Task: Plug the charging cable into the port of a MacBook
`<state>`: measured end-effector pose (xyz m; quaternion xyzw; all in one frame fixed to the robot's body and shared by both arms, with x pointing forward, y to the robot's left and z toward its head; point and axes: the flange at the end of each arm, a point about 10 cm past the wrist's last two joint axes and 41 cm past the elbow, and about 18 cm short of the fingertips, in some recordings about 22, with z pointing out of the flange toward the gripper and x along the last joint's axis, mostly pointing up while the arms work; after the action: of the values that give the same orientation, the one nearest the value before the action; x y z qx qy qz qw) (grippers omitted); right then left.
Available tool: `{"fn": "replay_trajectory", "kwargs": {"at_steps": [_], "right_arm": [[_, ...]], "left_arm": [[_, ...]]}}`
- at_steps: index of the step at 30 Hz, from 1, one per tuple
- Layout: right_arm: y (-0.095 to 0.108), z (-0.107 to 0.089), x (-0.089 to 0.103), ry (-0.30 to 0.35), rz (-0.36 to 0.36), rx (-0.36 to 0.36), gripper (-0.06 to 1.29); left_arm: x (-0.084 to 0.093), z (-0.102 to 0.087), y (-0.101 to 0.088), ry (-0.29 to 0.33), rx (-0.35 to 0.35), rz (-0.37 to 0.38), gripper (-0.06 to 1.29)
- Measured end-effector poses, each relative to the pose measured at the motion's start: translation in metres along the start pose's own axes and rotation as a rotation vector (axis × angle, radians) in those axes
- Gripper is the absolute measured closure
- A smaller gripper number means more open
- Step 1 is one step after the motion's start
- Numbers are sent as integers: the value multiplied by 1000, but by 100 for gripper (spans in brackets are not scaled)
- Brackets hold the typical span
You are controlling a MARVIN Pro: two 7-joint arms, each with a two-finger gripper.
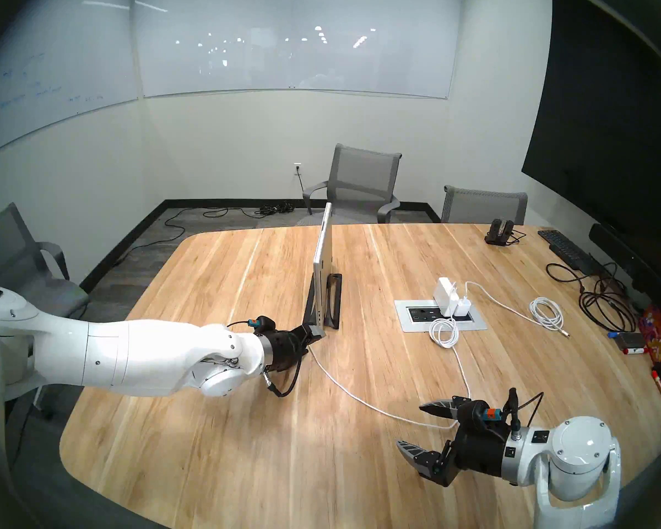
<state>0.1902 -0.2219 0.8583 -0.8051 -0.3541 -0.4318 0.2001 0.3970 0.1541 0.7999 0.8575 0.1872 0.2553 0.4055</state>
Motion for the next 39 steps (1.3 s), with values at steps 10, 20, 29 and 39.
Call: {"fn": "replay_trajectory", "kwargs": {"at_steps": [10,20,29,39], "right_arm": [[0,0,0,0,0,0,3],[0,0,0,0,0,0,3],[0,0,0,0,0,0,3],[0,0,0,0,0,0,3]], "left_arm": [[-2,8,6,-8,-7,3,12],[-13,10,-4,-31,26,-5,27],[-14,10,-4,-28,22,-1,82],[-15,9,-5,-20,12,13,91]]}}
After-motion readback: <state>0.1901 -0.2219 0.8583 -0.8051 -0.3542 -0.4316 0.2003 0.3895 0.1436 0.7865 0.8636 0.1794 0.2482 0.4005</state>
